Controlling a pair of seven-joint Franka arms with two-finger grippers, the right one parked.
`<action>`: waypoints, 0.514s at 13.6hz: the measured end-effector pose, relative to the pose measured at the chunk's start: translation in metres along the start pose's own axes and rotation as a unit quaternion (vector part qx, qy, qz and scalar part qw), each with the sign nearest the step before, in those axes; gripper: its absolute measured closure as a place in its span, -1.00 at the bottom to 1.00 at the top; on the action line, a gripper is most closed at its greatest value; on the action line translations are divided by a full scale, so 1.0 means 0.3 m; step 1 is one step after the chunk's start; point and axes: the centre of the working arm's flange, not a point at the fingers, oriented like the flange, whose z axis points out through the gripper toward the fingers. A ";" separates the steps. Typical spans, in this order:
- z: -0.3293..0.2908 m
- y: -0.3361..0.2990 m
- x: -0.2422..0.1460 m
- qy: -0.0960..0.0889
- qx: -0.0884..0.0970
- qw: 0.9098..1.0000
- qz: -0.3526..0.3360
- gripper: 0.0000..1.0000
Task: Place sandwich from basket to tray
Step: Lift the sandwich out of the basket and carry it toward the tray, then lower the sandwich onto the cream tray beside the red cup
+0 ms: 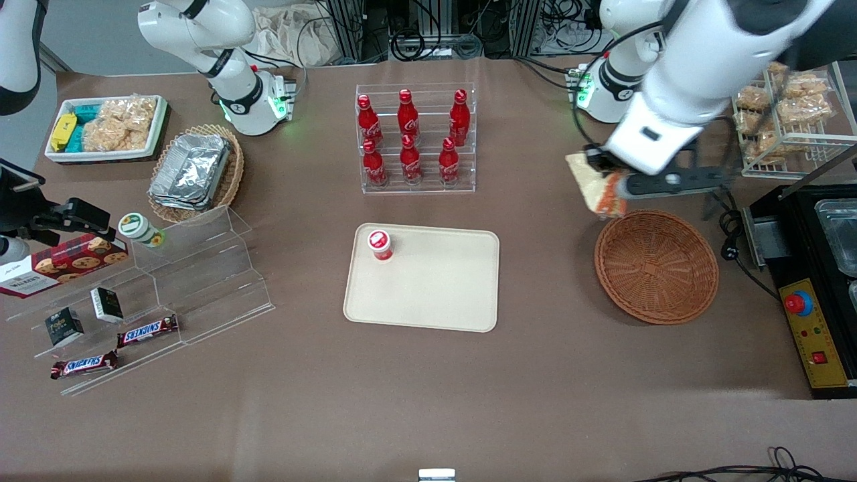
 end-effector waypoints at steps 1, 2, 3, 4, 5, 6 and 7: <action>0.058 0.068 -0.003 -0.007 0.014 1.000 0.009 0.66; 0.129 0.136 0.005 -0.014 0.023 0.999 0.018 0.66; 0.209 0.199 0.027 -0.019 0.022 0.999 0.025 0.67; 0.292 0.246 0.064 -0.022 0.016 0.999 0.028 0.67; 0.380 0.279 0.106 -0.025 0.011 0.999 0.031 0.67; 0.474 0.313 0.136 -0.031 0.012 0.999 0.037 0.67; 0.564 0.350 0.158 -0.034 0.015 0.999 0.040 0.67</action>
